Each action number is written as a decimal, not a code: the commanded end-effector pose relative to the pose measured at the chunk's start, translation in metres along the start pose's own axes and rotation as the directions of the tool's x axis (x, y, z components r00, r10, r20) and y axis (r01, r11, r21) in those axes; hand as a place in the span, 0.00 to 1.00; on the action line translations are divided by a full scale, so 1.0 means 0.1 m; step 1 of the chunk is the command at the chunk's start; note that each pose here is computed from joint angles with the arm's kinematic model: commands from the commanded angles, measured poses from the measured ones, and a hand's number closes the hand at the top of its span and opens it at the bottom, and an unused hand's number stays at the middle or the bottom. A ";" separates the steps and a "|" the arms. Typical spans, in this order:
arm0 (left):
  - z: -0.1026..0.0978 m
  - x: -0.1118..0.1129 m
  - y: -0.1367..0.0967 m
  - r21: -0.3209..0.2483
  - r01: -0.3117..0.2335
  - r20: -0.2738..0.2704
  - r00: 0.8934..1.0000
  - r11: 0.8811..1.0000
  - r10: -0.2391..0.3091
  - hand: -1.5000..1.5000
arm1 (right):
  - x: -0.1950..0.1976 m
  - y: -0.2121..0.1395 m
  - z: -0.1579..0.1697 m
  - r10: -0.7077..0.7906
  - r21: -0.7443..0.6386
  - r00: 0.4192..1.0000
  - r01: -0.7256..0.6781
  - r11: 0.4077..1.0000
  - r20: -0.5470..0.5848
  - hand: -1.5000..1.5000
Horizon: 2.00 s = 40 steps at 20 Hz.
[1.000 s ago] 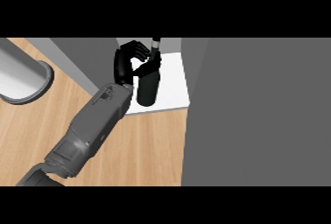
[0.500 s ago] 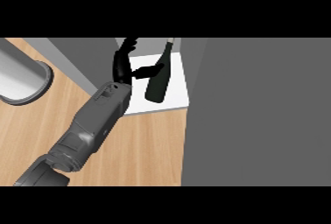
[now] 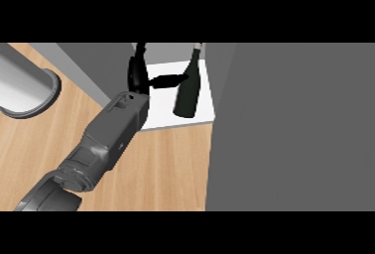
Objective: Pick up the wine, place it into the cabinet and close the cabinet
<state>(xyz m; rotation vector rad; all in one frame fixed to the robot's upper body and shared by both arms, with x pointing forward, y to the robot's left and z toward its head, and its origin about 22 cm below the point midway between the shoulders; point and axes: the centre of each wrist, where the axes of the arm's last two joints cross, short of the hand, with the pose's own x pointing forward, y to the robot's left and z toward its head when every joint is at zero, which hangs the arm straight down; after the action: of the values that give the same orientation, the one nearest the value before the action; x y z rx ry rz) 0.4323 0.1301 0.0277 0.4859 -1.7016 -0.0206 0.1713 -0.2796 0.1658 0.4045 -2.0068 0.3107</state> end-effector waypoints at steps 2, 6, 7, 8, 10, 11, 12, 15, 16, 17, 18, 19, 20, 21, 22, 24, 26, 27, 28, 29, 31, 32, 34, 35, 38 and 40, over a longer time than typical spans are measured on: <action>-0.01 -0.01 0.01 -0.012 -0.007 0.033 0.999 1.000 0.008 0.00 | 0.01 0.04 0.05 -0.018 0.010 1.000 0.018 1.000 0.005 0.00; -0.01 0.13 -0.12 -0.035 -0.049 0.051 0.997 0.998 0.050 0.00 | 0.03 0.07 0.02 0.011 -0.007 1.000 -0.011 1.000 -0.007 0.00; 0.12 0.00 -0.18 -0.045 -0.077 0.040 0.996 0.996 0.079 0.00 | 0.03 0.07 0.02 -0.002 0.019 1.000 0.002 1.000 0.001 0.00; 0.08 0.00 -0.13 -0.057 -0.089 0.048 0.995 0.994 0.092 0.00 | 0.04 0.07 -0.02 0.009 -0.007 1.000 -0.009 1.000 0.002 0.00; 0.12 0.10 -0.26 -0.081 -0.105 0.070 0.991 0.991 0.111 0.00 | -0.02 0.05 0.00 -0.012 0.000 1.000 0.012 1.000 0.000 0.00; 0.04 0.05 -0.13 -0.065 -0.102 0.088 0.990 0.993 0.108 0.00 | 0.06 0.05 -0.07 0.006 0.009 1.000 -0.006 1.000 0.010 0.00; 0.16 0.01 -0.24 -0.082 -0.119 0.088 0.988 0.990 0.126 0.00 | 0.01 0.04 0.01 0.004 -0.001 1.000 -0.004 1.000 -0.010 0.00; 0.11 0.13 -0.28 -0.091 -0.159 0.099 0.981 0.983 0.168 0.00 | -0.03 0.08 -0.08 -0.005 0.020 1.000 0.005 1.000 -0.006 0.00; 0.10 0.16 -0.28 -0.077 -0.180 0.103 0.977 0.981 0.188 0.00 | -0.06 0.05 -0.03 -0.018 -0.010 1.000 0.019 1.000 0.011 0.00; 0.12 0.13 -0.28 -0.088 -0.184 0.095 0.977 0.979 0.192 0.00 | 0.07 0.16 0.03 -0.009 0.010 1.000 0.009 1.000 0.001 0.00; 0.11 0.14 -0.28 -0.088 -0.206 0.112 0.970 0.975 0.216 0.00 | -0.01 0.09 0.04 0.002 0.001 1.000 -0.002 1.000 -0.012 0.00; 0.18 0.01 -0.24 -0.077 -0.209 0.141 0.966 0.975 0.218 0.00 | 0.04 0.13 0.00 0.004 0.004 1.000 -0.004 1.000 -0.008 0.00; 0.17 0.05 -0.26 -0.096 -0.249 0.139 0.955 0.964 0.261 0.00 | 0.07 0.21 0.03 -0.015 0.009 1.000 0.015 1.000 -0.007 0.00; 0.27 -0.10 -0.22 -0.100 -0.266 0.163 0.946 0.959 0.280 0.00 | -0.07 0.00 0.02 -0.010 -0.005 0.999 0.010 1.000 -0.031 0.00; 0.27 -0.12 -0.21 -0.111 -0.286 0.146 0.943 0.952 0.300 0.00 | -0.03 0.13 0.07 0.010 -0.018 1.000 -0.010 1.000 -0.012 0.00; 0.34 -0.11 -0.25 -0.128 -0.283 0.162 0.940 0.951 0.301 0.00 | 0.04 0.08 -0.11 0.014 -0.025 1.000 -0.015 1.000 -0.013 0.00; 0.38 -0.03 -0.31 -0.126 -0.300 0.167 0.933 0.946 0.318 0.00 | -0.04 0.07 0.02 0.004 -0.015 1.000 -0.005 1.000 -0.024 0.00; 0.46 -0.13 -0.29 -0.124 -0.301 0.169 0.933 0.946 0.319 0.00 | 0.03 0.14 0.00 -0.016 0.006 1.000 0.016 1.000 0.002 0.00; 0.52 -0.04 -0.35 -0.134 -0.321 0.155 0.927 0.937 0.340 0.00 | -0.08 0.14 -0.05 -0.011 0.002 0.999 0.011 1.000 -0.035 0.00; 0.56 0.01 -0.39 -0.140 -0.326 0.149 0.926 0.935 0.346 0.00 | 0.02 0.11 -0.07 -0.014 -0.022 0.999 0.014 1.000 -0.039 0.00; 0.67 0.17 -0.49 -0.165 -0.338 0.136 0.923 0.927 0.361 0.00 | 0.01 0.13 0.10 0.006 -0.022 0.999 -0.007 1.000 -0.037 0.00; 0.76 0.02 -0.47 -0.165 -0.341 0.148 0.919 0.926 0.365 0.00 | 0.04 0.14 -0.11 -0.005 -0.034 1.000 0.004 0.999 -0.025 0.00; 0.92 0.21 -0.54 -0.179 -0.368 0.122 0.912 0.912 0.392 0.00 | 0.03 0.07 0.04 0.016 -0.071 0.999 -0.018 0.997 -0.039 0.00; 1.18 0.04 -0.53 -0.180 -0.376 0.092 0.914 0.909 0.396 0.00 | 0.08 -0.03 0.05 0.024 -0.049 0.999 -0.025 0.998 -0.022 0.00; 1.46 0.02 -0.51 -0.202 -0.408 0.117 0.892 0.890 0.436 0.00 | 0.13 0.08 0.08 0.021 -0.094 1.000 -0.023 0.995 -0.020 0.00; 1.44 0.28 -0.57 -0.221 -0.442 0.101 0.876 0.870 0.471 0.00 | 0.24 0.08 0.07 0.044 -0.118 0.999 -0.047 0.992 -0.029 0.00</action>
<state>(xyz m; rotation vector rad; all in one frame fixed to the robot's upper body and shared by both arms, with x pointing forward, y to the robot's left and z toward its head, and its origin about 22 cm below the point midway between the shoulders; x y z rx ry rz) 0.3343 0.0469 -0.0003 -0.0112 -1.9117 0.1018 0.1654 -0.2764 0.1697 0.3345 -1.9713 0.2455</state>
